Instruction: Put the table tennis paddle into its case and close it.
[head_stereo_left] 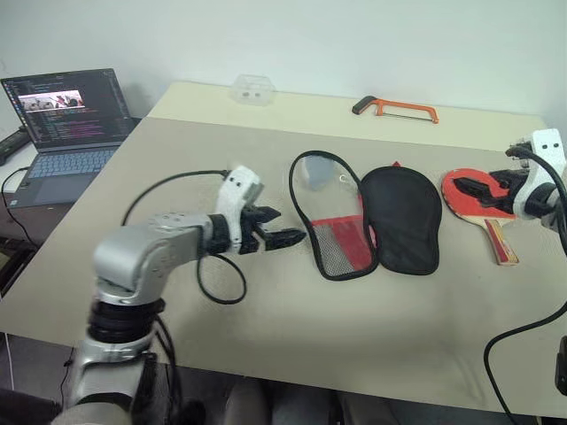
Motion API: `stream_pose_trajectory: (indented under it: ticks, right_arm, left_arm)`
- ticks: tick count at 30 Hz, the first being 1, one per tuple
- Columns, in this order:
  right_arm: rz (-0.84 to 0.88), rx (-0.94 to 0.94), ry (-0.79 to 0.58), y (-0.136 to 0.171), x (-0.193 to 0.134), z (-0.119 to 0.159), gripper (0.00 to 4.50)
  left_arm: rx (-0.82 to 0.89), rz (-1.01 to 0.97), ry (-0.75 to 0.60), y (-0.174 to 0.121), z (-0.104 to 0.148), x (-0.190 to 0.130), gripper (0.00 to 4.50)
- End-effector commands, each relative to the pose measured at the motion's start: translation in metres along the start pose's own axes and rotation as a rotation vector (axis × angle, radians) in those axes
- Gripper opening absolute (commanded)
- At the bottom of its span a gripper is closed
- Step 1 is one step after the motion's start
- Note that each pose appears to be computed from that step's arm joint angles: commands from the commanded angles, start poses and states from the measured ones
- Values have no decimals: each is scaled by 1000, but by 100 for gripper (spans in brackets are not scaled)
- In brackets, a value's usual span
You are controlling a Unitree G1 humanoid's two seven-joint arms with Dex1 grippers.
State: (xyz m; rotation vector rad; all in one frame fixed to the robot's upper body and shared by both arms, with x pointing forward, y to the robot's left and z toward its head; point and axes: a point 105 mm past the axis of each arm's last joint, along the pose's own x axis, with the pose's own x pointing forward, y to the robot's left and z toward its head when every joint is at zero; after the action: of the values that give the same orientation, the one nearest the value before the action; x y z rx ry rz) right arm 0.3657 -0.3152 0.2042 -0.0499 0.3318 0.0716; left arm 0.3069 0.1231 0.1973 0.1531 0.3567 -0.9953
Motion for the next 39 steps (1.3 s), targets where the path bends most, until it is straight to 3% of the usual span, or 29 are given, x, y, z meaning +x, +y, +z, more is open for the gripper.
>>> stream_pose_trajectory:
  ticks: [1,6,14,26,39]
  right_arm:
    - [-135,51,22,-25,-6,2,450]
    - [-143,54,219,-30,-5,-26,450]
    - [-132,88,232,-40,-13,-28,450]
    - [-90,36,239,-40,6,-48,450]
    - [-65,109,310,-36,15,-71,450]
  left_arm:
    - [104,-87,-63,-3,16,-13,436]
    - [143,-164,-45,-7,11,-16,436]
    - [151,-249,-31,-22,3,-16,436]
    - [148,-290,-33,-30,0,-4,436]
    - [156,-286,-31,-33,-2,-4,436]
